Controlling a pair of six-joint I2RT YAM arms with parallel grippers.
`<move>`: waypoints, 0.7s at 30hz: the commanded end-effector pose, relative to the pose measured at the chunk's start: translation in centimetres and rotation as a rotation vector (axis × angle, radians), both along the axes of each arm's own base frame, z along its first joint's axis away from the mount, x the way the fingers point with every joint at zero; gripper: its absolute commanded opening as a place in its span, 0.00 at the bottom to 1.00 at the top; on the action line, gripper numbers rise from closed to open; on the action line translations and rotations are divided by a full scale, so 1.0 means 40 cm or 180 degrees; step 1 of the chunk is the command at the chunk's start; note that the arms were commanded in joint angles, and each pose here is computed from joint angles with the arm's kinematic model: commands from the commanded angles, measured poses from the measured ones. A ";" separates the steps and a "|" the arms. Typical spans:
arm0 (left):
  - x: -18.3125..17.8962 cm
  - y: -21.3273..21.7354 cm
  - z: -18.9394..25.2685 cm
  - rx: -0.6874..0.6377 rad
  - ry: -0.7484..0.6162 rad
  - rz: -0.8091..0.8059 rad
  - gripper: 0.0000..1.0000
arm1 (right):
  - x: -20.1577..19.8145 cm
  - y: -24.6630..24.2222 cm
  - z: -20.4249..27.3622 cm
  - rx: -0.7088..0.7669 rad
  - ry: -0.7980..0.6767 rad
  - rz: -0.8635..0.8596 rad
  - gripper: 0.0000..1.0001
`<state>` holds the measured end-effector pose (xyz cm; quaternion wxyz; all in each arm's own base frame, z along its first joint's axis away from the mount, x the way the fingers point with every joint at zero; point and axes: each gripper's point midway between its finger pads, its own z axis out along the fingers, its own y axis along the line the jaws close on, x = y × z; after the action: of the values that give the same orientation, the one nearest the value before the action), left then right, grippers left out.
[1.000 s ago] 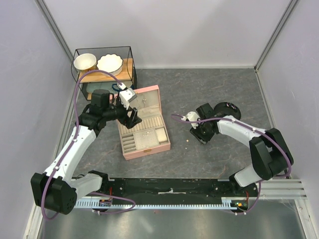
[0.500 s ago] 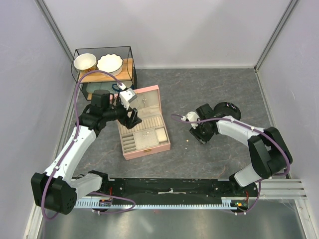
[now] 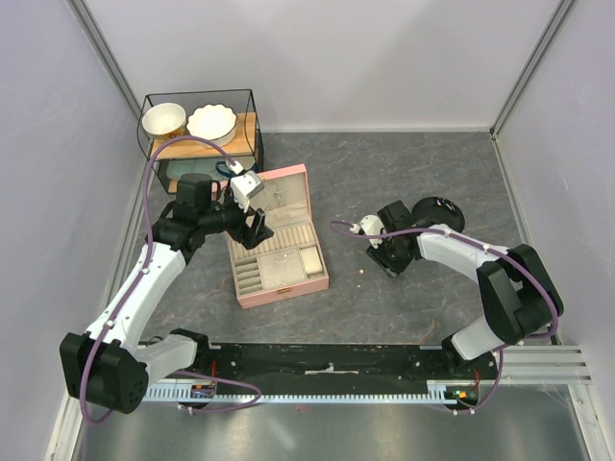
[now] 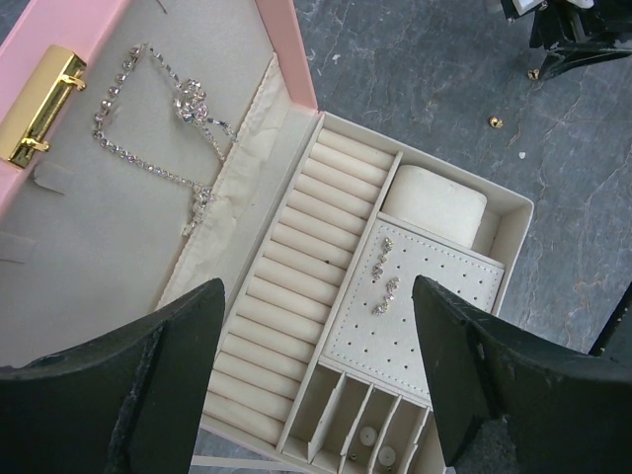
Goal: Organize the mixed jewelry
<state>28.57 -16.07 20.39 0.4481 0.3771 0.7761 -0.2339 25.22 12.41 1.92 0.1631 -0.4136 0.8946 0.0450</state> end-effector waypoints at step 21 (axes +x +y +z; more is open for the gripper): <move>0.000 -0.012 0.024 -0.0035 -0.0200 -0.0130 0.83 | 0.024 -0.012 0.014 -0.0045 -0.0171 -0.0125 0.43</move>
<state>28.49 -16.05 20.19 0.4462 0.3768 0.7772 -0.2343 25.84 11.98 1.84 0.1698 -0.4065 0.8973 0.0277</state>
